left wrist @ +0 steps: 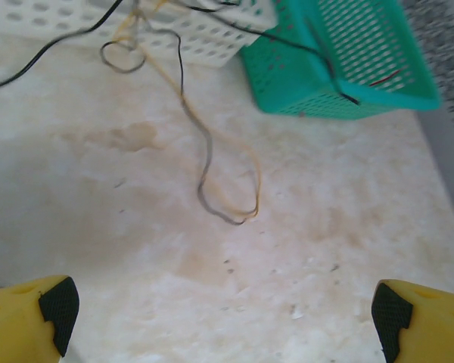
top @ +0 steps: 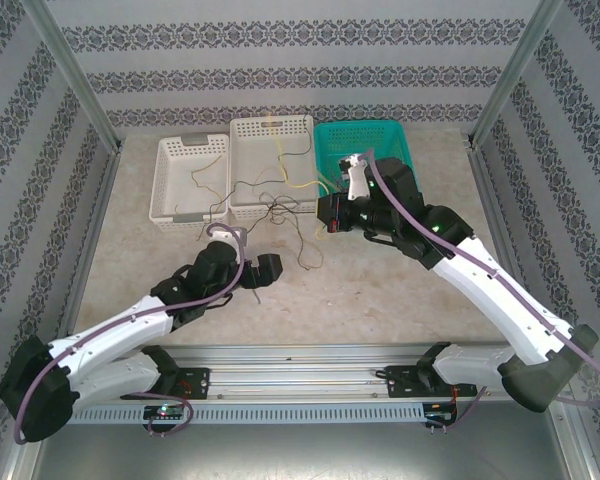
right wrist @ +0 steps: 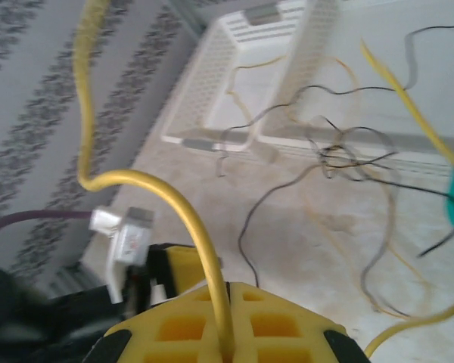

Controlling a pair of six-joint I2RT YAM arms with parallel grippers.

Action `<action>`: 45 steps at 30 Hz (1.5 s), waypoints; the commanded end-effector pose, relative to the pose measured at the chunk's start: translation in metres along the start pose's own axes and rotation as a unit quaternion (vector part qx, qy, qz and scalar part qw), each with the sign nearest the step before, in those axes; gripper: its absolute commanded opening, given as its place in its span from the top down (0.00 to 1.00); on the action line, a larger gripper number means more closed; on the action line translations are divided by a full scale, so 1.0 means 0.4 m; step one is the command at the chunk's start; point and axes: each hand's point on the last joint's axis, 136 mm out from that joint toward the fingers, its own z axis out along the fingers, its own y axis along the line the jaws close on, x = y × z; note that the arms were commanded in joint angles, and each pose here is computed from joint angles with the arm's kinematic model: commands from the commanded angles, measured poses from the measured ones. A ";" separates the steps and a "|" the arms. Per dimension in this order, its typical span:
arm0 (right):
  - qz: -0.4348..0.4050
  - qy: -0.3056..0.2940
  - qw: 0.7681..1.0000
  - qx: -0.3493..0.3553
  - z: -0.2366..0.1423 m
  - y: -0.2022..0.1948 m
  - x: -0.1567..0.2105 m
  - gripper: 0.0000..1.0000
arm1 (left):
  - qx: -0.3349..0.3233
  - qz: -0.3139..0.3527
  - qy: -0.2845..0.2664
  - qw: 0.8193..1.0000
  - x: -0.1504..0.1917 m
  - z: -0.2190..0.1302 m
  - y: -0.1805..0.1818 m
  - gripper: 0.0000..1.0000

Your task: Untangle the cables

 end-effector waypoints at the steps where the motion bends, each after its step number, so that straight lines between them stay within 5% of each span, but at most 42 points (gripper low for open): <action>1: 0.006 0.009 0.997 -0.074 -0.039 0.105 -0.020 1.00 | 0.068 0.027 -0.043 0.996 -0.050 -0.024 -0.080 0.00; 8: -0.023 -0.004 0.995 -0.102 -0.026 0.179 -0.099 1.00 | 0.043 0.032 -0.067 0.996 -0.066 -0.068 -0.051 0.00; 19: -0.036 0.064 0.983 -0.166 0.329 0.268 -0.226 1.00 | -0.025 0.024 -0.200 0.979 -0.155 -0.347 0.043 0.00; 26: 0.030 0.058 0.970 -0.235 0.573 0.245 -0.275 1.00 | -0.094 0.030 -0.201 0.975 -0.145 -0.431 0.116 0.00; 34: 0.060 0.047 0.971 -0.227 0.841 0.135 -0.173 1.00 | -0.133 0.038 -0.221 0.965 -0.175 -0.499 0.137 0.00; 40: 0.070 0.020 0.980 -0.184 0.939 0.029 -0.148 1.00 | -0.142 0.036 -0.214 0.966 -0.167 -0.500 0.147 0.00; 45: 0.077 0.055 0.985 -0.144 0.996 -0.033 -0.060 1.00 | -0.145 0.031 -0.209 0.967 -0.155 -0.483 0.156 0.00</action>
